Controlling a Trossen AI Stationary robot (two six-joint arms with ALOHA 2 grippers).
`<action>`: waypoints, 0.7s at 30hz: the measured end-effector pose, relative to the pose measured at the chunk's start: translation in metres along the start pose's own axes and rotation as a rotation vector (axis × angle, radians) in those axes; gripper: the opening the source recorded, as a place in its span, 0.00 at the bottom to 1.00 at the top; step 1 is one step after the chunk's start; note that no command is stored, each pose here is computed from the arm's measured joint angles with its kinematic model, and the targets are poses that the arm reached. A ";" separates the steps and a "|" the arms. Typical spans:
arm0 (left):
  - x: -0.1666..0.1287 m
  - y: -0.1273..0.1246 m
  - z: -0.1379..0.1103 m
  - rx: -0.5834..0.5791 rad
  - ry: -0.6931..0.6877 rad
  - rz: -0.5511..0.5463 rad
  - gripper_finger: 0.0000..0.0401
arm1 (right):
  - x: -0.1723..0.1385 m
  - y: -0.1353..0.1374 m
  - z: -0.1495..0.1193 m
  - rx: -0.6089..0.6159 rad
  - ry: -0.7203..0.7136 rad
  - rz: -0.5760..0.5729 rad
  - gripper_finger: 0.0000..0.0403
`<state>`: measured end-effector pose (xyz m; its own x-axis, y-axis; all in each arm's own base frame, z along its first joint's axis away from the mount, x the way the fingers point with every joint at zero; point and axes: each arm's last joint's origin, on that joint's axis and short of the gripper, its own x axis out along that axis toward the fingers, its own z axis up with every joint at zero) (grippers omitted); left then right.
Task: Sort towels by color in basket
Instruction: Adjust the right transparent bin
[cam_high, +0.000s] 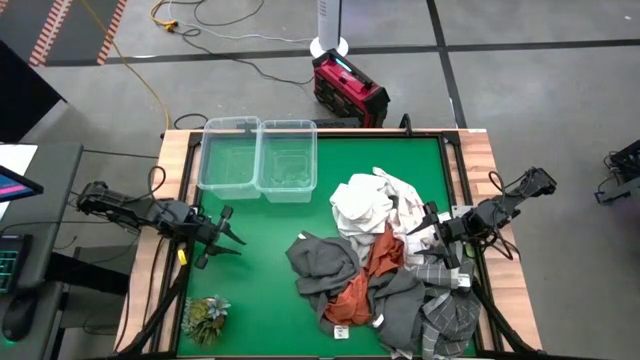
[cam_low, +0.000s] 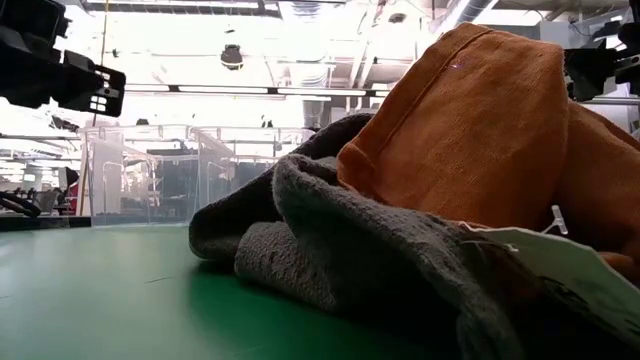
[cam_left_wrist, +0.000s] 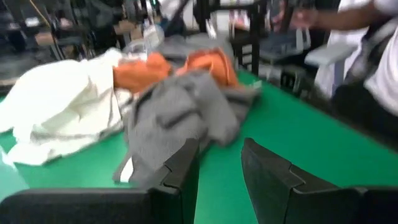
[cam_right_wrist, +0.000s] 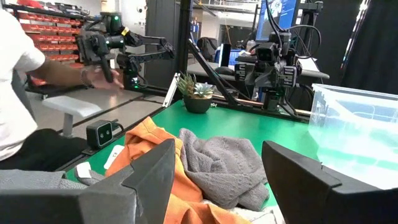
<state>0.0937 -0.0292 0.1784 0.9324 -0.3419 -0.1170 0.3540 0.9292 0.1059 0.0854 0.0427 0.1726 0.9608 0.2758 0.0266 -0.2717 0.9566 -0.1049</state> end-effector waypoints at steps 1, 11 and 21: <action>0.000 0.000 0.002 -0.014 -0.028 0.003 0.28 | 0.000 0.000 0.001 0.008 -0.015 -0.002 0.67; -0.001 0.002 0.014 -0.074 -0.138 0.038 0.28 | -0.001 -0.002 0.014 0.271 -0.157 0.000 0.67; -0.003 0.005 0.021 -0.066 -0.200 0.121 0.28 | -0.002 -0.003 0.018 0.296 -0.197 0.002 0.67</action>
<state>0.0946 -0.0263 0.1996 0.9660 -0.2421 0.0908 0.2392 0.9701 0.0417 0.0834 0.0415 0.1912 0.9393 0.2624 0.2210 -0.3049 0.9338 0.1873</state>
